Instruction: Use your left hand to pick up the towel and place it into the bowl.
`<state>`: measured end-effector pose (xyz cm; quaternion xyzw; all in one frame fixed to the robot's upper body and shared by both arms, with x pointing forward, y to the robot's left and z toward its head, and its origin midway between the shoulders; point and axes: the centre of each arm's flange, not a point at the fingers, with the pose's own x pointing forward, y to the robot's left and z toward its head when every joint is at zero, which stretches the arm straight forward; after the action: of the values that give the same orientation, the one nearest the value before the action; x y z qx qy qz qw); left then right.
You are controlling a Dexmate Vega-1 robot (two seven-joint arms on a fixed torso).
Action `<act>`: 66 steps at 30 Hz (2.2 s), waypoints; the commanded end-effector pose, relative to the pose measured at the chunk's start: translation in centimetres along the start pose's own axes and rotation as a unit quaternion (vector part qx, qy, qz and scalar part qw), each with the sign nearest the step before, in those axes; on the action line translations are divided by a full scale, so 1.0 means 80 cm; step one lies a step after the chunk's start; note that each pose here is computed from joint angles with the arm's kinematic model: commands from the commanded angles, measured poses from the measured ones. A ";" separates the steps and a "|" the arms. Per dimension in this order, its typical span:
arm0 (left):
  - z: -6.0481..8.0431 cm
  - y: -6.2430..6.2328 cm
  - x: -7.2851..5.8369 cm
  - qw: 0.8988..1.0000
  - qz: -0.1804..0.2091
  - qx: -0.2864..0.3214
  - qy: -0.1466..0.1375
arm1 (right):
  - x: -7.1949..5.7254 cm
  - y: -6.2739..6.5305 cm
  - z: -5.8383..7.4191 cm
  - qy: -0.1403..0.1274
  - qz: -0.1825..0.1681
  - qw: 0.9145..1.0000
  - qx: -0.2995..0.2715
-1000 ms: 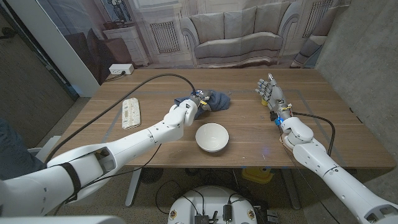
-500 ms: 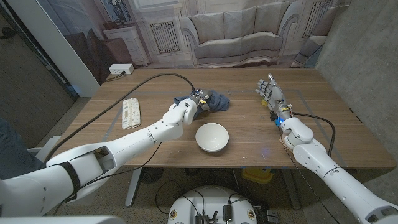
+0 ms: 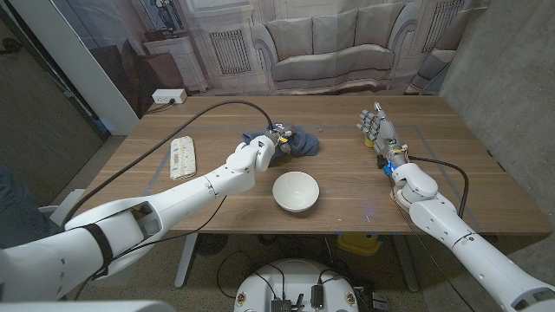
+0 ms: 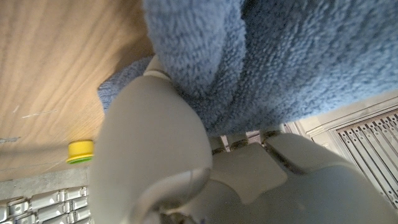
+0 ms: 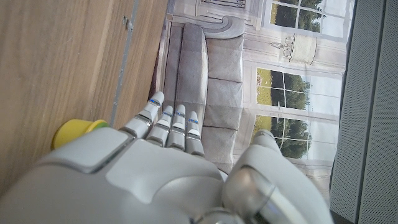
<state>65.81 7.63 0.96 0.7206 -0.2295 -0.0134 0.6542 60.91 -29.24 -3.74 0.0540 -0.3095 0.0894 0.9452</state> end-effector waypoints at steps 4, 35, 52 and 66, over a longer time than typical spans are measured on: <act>0.002 0.004 -0.002 0.999 0.029 -0.019 -0.015 | 0.001 -0.001 0.001 -0.001 0.000 1.000 0.001; -0.017 0.019 -0.020 0.998 0.050 -0.025 -0.005 | -0.005 0.000 -0.003 0.002 0.001 1.000 0.004; -0.027 0.032 -0.036 0.996 0.089 -0.022 -0.002 | -0.007 0.003 -0.001 -0.003 0.004 1.000 0.002; -0.028 0.052 -0.039 0.994 0.110 -0.024 -0.008 | -0.011 0.003 0.008 -0.006 0.001 1.000 -0.002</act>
<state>63.05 10.48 3.21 0.6815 -0.2961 0.0375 0.6682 60.19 -29.12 -4.01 0.0555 -0.3136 0.0907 0.9436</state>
